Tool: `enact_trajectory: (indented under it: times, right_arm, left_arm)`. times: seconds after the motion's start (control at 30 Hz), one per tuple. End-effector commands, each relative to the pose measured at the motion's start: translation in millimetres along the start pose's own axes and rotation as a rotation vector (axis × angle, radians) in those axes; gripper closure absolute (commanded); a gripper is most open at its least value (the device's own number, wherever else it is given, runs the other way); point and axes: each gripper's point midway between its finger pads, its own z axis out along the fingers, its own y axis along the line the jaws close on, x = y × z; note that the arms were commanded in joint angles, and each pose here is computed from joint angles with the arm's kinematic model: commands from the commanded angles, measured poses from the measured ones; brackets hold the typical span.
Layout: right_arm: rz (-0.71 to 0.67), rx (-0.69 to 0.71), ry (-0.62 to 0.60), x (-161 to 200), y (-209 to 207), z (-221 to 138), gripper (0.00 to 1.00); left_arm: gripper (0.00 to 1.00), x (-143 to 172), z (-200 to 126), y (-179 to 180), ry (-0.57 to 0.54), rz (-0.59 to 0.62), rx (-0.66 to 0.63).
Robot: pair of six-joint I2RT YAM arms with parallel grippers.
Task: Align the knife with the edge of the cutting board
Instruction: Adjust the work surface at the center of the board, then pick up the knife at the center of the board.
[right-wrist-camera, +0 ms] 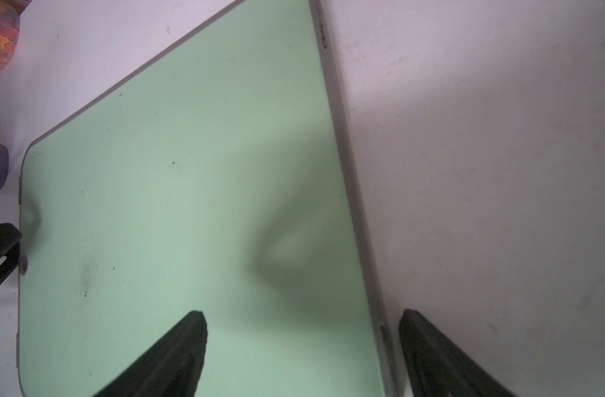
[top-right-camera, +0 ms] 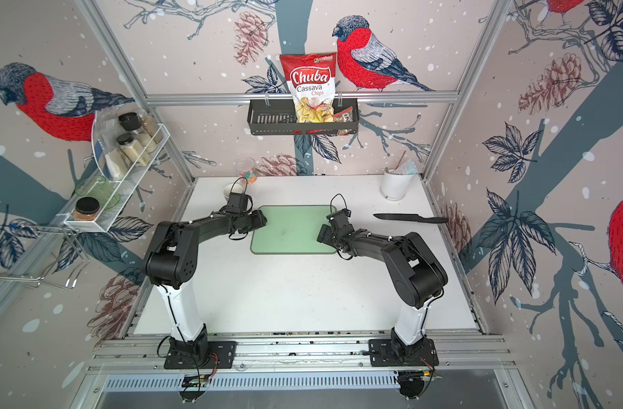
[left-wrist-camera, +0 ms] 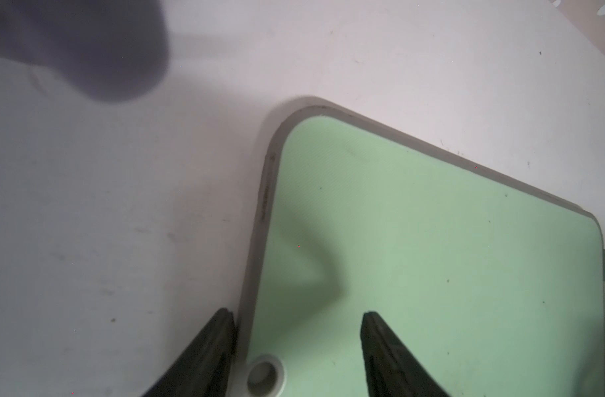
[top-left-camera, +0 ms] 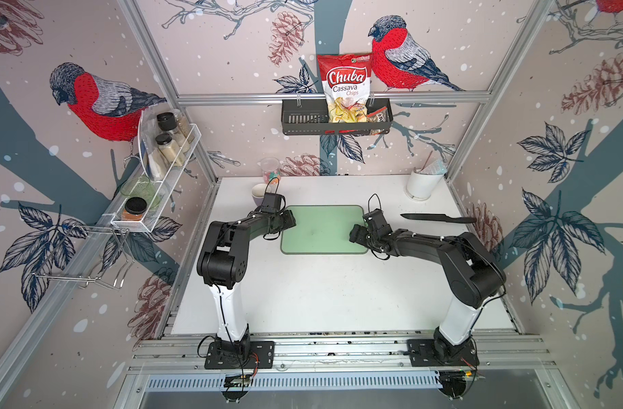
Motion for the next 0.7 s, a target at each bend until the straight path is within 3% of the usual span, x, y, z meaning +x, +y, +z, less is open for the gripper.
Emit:
enact_trajectory:
  times: [0.0,0.1,0.27,0.5,0.67]
  right_arm:
    - [-0.002,0.088,0.009,-1,-22,-10,0.06]
    - [-0.042,0.162,-0.080,-31,-34,-30,0.00]
    - [-0.006,0.277,-0.224,-99,-81,-70,0.00]
    - [0.251,0.398,-0.180,-151,-201,-86,0.00]
    - [0.268,0.365,-0.153,-178,-241,-79,0.00]
  left_arm:
    - [0.27,24,-15,25,0.048,-0.025,-0.113]
    - [0.18,9,-38,26,-0.039,-0.013,-0.141]
    - [0.15,1,-82,29,-0.154,-0.017,-0.163]
    - [0.16,32,-108,23,-0.166,-0.053,-0.048]
    - [0.16,44,-120,25,-0.189,-0.033,-0.027]
